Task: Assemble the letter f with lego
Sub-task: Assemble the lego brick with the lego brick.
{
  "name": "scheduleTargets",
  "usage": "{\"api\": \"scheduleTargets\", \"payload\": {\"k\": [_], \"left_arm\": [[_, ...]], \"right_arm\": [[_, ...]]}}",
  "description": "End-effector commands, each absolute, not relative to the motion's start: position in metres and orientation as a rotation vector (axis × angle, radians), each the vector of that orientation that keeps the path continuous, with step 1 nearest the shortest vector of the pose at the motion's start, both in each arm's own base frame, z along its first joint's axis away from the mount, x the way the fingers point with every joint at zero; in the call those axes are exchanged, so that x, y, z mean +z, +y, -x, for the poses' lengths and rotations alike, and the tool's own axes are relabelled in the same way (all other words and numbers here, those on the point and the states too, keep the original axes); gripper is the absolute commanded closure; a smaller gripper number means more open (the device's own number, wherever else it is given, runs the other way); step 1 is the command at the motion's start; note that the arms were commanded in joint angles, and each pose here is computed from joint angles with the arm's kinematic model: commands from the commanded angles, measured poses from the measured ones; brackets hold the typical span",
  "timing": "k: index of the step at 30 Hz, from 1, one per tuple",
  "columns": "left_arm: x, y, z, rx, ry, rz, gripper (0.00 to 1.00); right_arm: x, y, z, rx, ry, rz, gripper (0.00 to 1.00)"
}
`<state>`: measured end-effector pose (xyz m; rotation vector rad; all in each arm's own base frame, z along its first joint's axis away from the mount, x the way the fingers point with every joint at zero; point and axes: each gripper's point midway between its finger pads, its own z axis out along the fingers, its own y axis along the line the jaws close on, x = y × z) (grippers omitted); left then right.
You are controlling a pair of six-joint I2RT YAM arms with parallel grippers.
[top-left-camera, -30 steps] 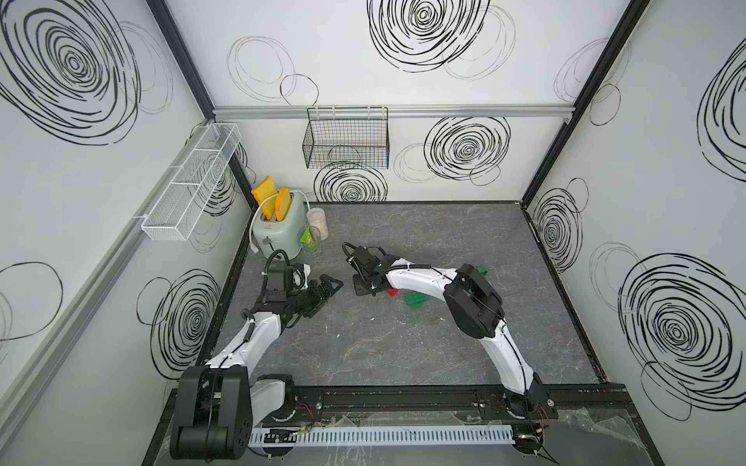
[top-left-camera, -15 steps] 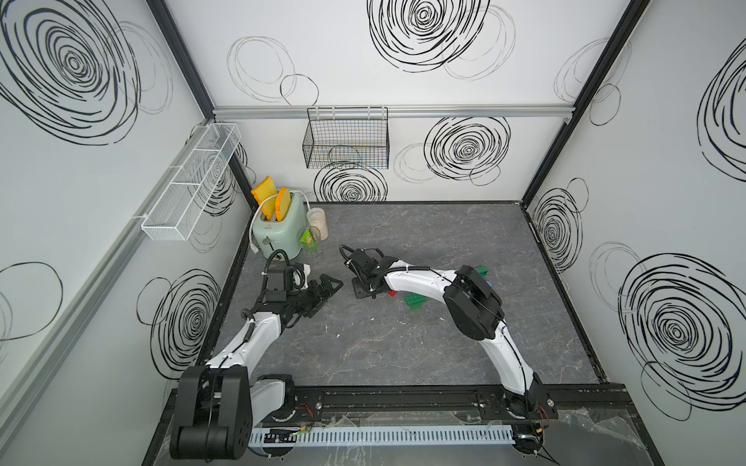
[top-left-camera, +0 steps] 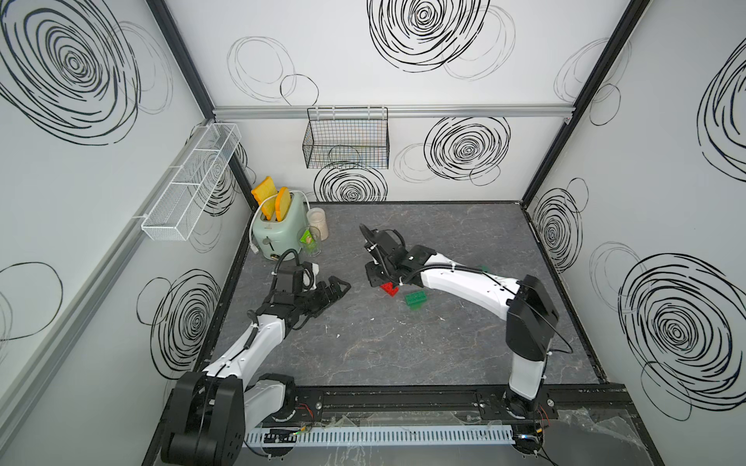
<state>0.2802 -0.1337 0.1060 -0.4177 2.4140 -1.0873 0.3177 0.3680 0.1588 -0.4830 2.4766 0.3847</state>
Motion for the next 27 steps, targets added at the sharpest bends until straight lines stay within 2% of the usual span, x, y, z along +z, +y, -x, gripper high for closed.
{"api": "scheduleTargets", "payload": {"k": [1, 5, 10, 27], "left_arm": [[0.127, -0.162, -0.286, -1.109, 2.327, 0.312, 0.02], [0.131, -0.205, -0.276, -1.233, 2.266, 0.205, 0.02], [0.127, -0.243, -0.266, -1.360, 2.234, 0.096, 0.02], [0.101, -0.276, -0.253, -1.433, 2.273, -0.002, 0.02]], "right_arm": [[0.149, 0.335, -0.319, 0.338, 2.495, 0.445, 0.68], [0.135, 0.300, -0.313, 0.331, 2.548, 0.374, 0.66], [0.124, 0.282, -0.303, 0.305, 2.565, 0.376, 0.66], [0.099, 0.258, -0.296, 0.256, 2.613, 0.310, 0.67]]}}
